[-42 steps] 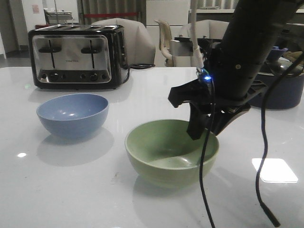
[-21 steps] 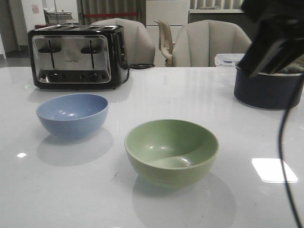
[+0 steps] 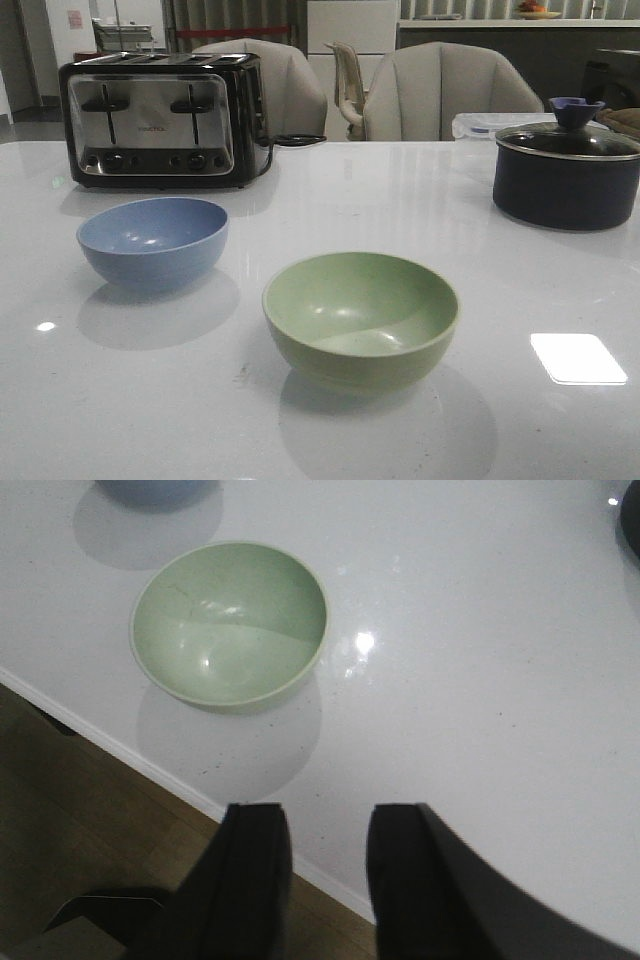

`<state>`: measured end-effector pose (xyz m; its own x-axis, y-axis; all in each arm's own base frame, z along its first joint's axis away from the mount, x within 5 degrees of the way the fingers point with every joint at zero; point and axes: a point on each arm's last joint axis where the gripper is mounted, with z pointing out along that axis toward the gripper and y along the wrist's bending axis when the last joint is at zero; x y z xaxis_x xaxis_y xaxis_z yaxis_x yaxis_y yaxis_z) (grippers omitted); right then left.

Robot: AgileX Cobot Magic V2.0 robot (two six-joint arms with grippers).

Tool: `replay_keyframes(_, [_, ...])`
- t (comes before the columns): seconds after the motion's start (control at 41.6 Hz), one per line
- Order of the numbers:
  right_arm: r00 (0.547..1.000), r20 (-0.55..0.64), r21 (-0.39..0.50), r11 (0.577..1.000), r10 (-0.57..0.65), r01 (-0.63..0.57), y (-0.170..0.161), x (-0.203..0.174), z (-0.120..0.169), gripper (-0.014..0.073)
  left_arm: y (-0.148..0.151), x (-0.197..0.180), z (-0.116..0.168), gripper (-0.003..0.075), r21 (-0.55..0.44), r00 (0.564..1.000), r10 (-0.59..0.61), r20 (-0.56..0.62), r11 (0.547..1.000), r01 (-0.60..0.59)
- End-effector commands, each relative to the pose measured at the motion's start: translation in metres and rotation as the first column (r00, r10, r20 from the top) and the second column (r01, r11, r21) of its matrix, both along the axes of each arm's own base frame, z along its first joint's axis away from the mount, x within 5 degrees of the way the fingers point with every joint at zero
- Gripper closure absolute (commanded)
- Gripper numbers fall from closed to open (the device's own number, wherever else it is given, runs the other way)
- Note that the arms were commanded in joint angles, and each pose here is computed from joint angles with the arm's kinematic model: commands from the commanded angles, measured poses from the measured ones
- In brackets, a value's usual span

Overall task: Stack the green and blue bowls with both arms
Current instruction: 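Release the green bowl and raise the right gripper away, then lower the left gripper onto the rim of the light blue bowl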

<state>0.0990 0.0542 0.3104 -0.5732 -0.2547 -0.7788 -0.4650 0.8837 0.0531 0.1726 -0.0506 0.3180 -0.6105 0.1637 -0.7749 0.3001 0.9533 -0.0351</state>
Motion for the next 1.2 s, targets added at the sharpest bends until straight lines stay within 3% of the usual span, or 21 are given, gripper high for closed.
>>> replay_keyframes(0.0, [0.996, 0.087, 0.025, 1.0, 0.002, -0.004, -0.001, 0.0, 0.013, 0.0258, -0.008, 0.024, 0.017, 0.0194, -0.027, 0.998, 0.0, 0.067, 1.0, 0.002])
replay_keyframes(0.312, [0.996, 0.087, 0.025, 1.0, 0.002, -0.004, -0.001, 0.0, 0.013, 0.0258, -0.03, 0.108, -0.006, 0.0155, 0.016, 0.998, 0.0, -0.071, 1.0, 0.001])
replay_keyframes(0.601, [0.996, 0.087, 0.024, 1.0, 0.002, -0.004, -0.001, 0.0, 0.013, 0.0258, -0.047, 0.183, -0.057, 0.0155, 0.121, 0.983, -0.007, -0.185, 0.992, 0.03])
replay_keyframes(0.962, [0.996, 0.087, 0.025, 1.0, 0.002, -0.004, -0.001, 0.0, 0.013, 0.0258, -0.06, 0.235, -0.109, 0.0158, 0.164, 0.964, -0.007, -0.264, 0.985, 0.052])
replay_keyframes(1.082, [0.996, 0.087, 0.025, 1.0, 0.002, -0.004, -0.001, 0.0, 0.013, 0.0258, -0.06, 0.237, -0.112, 0.0246, 0.166, 0.963, -0.006, -0.271, 0.985, 0.053])
replay_keyframes(1.178, [0.996, 0.087, 0.025, 1.0, 0.002, -0.004, -0.001, 0.0, 0.013, 0.0258, -0.06, 0.238, -0.112, 0.0372, 0.172, 0.963, -0.008, -0.27, 0.984, 0.056])
